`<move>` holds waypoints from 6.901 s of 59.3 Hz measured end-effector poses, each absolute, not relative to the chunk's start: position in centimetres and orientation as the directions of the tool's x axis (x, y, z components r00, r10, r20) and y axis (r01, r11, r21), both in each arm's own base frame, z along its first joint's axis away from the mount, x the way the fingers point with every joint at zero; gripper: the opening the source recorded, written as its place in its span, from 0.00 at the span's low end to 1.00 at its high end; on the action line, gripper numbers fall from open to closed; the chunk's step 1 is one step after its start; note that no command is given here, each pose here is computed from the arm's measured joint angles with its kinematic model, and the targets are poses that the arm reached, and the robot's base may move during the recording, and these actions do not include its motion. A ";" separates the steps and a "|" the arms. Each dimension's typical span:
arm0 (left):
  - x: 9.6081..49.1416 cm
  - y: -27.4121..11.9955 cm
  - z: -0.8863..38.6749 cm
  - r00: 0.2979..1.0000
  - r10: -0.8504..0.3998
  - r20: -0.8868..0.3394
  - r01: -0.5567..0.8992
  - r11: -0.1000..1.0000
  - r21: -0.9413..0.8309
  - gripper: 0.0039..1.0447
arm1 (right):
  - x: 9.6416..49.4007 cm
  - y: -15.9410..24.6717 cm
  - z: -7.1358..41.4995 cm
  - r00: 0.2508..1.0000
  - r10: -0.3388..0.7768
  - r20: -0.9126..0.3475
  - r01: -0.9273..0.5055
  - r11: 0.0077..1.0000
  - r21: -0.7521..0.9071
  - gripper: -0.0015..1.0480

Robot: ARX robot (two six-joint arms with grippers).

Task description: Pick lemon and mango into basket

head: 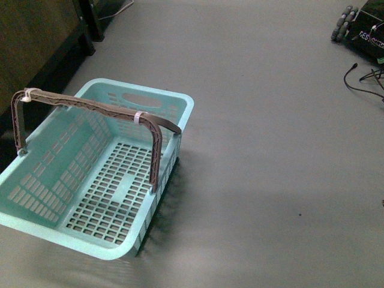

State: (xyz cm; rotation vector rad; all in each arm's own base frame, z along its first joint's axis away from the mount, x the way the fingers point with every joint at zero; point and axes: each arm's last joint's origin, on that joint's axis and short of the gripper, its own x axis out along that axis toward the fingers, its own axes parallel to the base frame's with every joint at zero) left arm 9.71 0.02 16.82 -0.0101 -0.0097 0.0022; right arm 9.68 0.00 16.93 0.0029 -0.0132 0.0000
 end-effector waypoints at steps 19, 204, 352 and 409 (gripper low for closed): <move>9.7 0.0 16.8 1.000 0.002 0.010 -0.002 1.000 -0.010 0.94 | 9.7 0.0 16.9 1.000 0.000 0.013 0.000 1.000 0.003 0.92; 30.6 -2.3 19.0 0.861 -0.061 -0.505 -0.483 0.208 -0.850 0.05 | 9.7 0.0 16.9 1.000 0.000 0.013 0.000 1.000 0.003 0.92; 19.4 -0.2 31.2 0.959 -0.076 -0.274 -0.266 0.099 -0.959 0.05 | 9.7 0.0 16.9 1.000 0.000 0.013 0.000 1.000 0.003 0.92; 19.4 -0.2 31.3 0.959 -0.077 -0.272 -0.264 0.099 -0.959 0.05 | 9.7 0.0 16.9 1.000 0.000 0.013 0.000 1.000 0.003 0.92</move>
